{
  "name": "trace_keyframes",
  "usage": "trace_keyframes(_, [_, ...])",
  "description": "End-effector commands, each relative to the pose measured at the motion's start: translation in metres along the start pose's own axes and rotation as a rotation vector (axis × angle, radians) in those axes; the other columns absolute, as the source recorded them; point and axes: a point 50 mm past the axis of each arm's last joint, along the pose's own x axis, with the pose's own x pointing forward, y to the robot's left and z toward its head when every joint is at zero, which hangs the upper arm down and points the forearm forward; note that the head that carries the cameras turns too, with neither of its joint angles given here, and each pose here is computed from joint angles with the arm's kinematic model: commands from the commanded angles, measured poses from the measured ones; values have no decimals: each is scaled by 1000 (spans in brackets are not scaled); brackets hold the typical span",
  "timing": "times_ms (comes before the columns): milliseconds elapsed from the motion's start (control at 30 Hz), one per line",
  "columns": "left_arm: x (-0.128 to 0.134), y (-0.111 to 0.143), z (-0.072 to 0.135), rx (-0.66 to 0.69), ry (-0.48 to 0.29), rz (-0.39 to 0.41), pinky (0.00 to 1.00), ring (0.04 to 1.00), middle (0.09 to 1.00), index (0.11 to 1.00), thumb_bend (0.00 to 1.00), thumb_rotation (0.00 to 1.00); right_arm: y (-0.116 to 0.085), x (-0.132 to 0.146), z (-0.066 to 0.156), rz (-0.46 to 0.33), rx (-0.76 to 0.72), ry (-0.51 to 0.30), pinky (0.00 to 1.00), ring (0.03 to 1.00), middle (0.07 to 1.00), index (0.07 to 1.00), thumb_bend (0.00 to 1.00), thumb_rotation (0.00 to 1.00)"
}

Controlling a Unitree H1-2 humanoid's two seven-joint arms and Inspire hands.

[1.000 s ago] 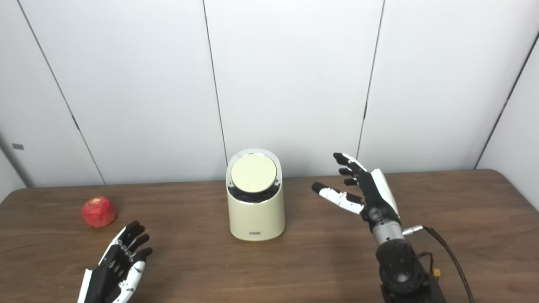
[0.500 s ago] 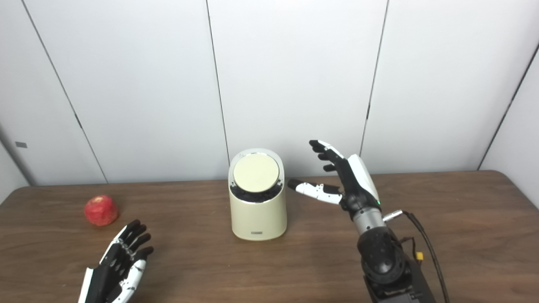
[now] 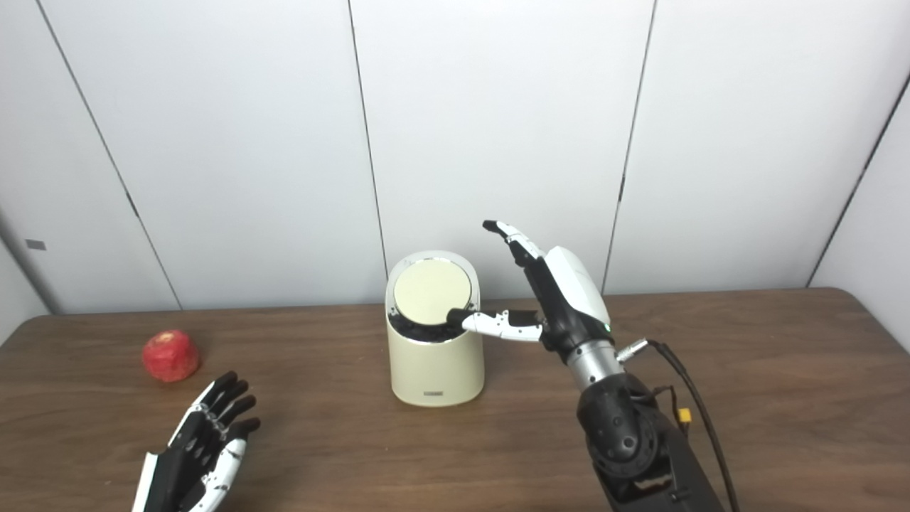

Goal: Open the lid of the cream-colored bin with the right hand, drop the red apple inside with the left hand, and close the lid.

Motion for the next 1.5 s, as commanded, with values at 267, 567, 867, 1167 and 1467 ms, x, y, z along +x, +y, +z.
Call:
trace_keyframes(267, [-38, -5, -33, -21, 158, 5, 748, 838, 865, 889, 293, 342, -9, 49, 19, -117, -42, -114, 820, 916, 943, 917, 775, 292])
trace_keyframes(567, [-39, -7, -33, -16, 152, 4, 743, 831, 862, 883, 293, 350, 0, 66, 14, -162, -66, -163, 857, 922, 932, 898, 802, 287])
trace_keyframes(867, [-39, -9, -33, -15, 142, 15, 737, 820, 849, 868, 286, 339, 9, 72, 13, -174, -141, -210, 827, 912, 914, 892, 852, 280])
trace_keyframes(1167, [-39, -12, -32, -12, 143, 28, 733, 814, 844, 865, 289, 304, 13, 69, 16, -154, -163, -220, 796, 887, 896, 880, 884, 293])
trace_keyframes(1467, [-40, -13, -32, -16, 138, 45, 748, 817, 846, 865, 305, 309, 8, 67, 8, -106, -228, -231, 795, 879, 890, 875, 933, 263])
